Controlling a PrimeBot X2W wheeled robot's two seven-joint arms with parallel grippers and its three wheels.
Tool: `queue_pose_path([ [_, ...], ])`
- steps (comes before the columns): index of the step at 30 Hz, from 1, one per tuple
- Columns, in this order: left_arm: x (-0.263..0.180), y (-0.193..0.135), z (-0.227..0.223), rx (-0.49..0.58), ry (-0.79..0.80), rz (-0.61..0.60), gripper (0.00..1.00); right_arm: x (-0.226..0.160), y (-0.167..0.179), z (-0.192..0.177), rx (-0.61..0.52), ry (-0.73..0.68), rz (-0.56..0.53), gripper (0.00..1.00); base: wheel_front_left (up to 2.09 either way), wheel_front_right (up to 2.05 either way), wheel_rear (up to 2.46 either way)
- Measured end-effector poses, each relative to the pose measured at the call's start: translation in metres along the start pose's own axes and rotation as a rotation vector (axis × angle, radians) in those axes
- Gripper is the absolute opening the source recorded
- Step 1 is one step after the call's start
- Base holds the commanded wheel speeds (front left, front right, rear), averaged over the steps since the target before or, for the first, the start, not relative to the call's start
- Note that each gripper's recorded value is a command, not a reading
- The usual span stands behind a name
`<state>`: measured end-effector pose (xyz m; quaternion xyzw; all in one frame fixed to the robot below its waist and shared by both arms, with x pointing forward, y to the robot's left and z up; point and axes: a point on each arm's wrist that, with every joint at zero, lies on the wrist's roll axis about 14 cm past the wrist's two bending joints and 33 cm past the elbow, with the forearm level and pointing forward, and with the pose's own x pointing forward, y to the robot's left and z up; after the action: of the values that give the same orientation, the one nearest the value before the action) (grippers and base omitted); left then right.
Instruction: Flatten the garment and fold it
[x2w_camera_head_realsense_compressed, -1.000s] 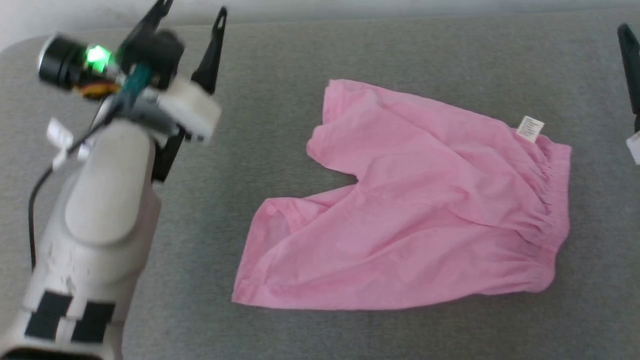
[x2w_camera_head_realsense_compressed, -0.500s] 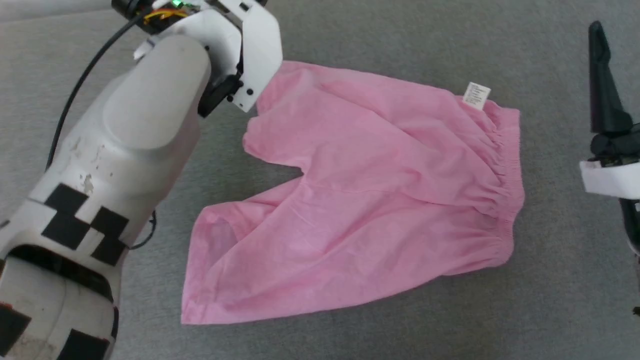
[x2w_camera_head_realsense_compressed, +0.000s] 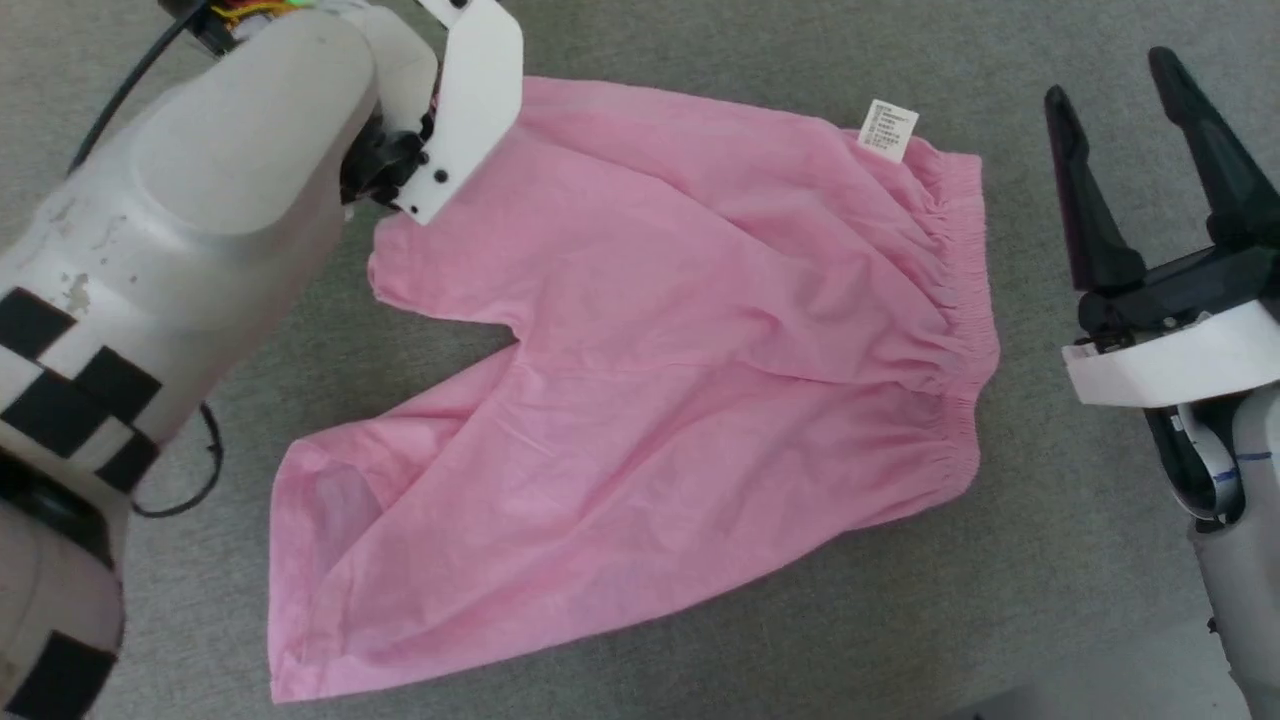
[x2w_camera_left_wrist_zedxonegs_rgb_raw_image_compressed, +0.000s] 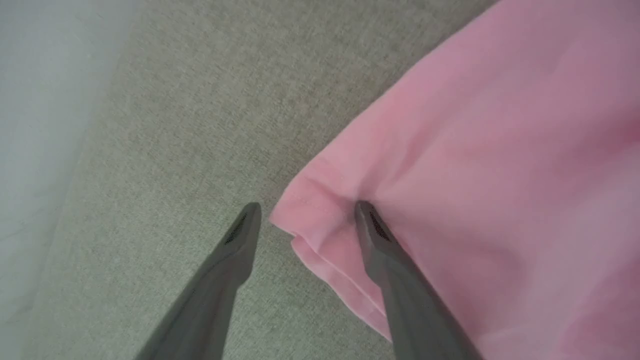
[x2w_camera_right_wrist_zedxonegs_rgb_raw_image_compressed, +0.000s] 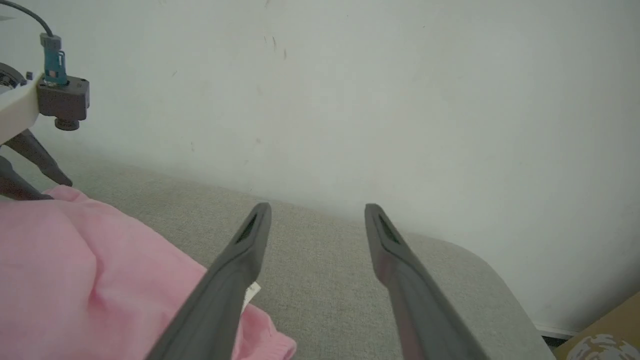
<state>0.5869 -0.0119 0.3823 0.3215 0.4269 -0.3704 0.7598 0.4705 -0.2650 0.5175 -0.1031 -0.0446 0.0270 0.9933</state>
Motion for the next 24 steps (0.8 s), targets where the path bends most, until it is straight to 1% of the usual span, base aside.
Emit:
queue_pose_path([
  [5, 0.006, -0.004, -0.002, 0.049, 0.047, -0.023, 1.00, 0.001, 0.000, -0.015, -0.008, 0.049, 0.013, 1.00, 0.00, 0.00, 0.00],
  [6, 0.005, -0.004, -0.001, 0.054, 0.038, -0.025, 0.98, 0.001, 0.000, -0.018, -0.011, 0.059, 0.018, 1.00, 0.00, 0.00, 0.00],
  [7, 0.003, -0.006, -0.001, 0.051, 0.018, -0.038, 0.16, 0.000, -0.002, -0.025, -0.023, 0.085, 0.033, 1.00, 0.00, 0.00, 0.00],
  [8, 0.003, -0.006, -0.001, 0.051, 0.018, -0.038, 0.00, 0.000, -0.002, -0.025, -0.023, 0.085, 0.033, 1.00, 0.00, 0.00, 0.00],
  [9, 0.000, -0.010, 0.000, 0.057, -0.015, -0.049, 0.00, 0.002, -0.009, -0.025, -0.050, 0.095, 0.041, 1.00, 0.00, 0.00, 0.00],
  [10, 0.000, -0.010, 0.000, 0.057, -0.015, -0.049, 0.00, 0.002, -0.009, -0.025, -0.050, 0.095, 0.041, 1.00, 0.00, 0.00, 0.00],
  [11, -0.004, -0.014, 0.000, 0.070, -0.052, -0.055, 0.00, 0.009, -0.015, -0.019, -0.082, 0.090, 0.057, 1.00, 0.00, 0.00, 0.00],
  [13, -0.011, -0.013, 0.000, 0.070, -0.092, -0.049, 0.00, 0.018, -0.018, -0.009, -0.107, 0.088, 0.078, 1.00, 0.00, 0.00, 0.00],
  [15, -0.020, -0.010, 0.000, 0.069, -0.129, -0.036, 0.00, 0.025, -0.017, -0.008, -0.143, 0.139, 0.126, 1.00, 0.00, 0.00, 0.00],
  [16, -0.026, -0.008, 0.000, 0.061, -0.146, -0.032, 0.00, 0.027, -0.015, -0.010, -0.156, 0.181, 0.153, 1.00, 0.00, 0.00, 0.00],
  [20, -0.045, 0.003, -0.012, 0.037, -0.176, 0.005, 0.00, 0.027, 0.001, -0.033, -0.172, 0.423, 0.280, 1.00, 0.00, 0.00, 0.00],
  [24, -0.059, 0.012, -0.028, 0.005, -0.189, 0.031, 0.00, 0.030, 0.014, -0.046, -0.173, 0.637, 0.374, 1.00, 0.00, 0.00, 0.00],
])
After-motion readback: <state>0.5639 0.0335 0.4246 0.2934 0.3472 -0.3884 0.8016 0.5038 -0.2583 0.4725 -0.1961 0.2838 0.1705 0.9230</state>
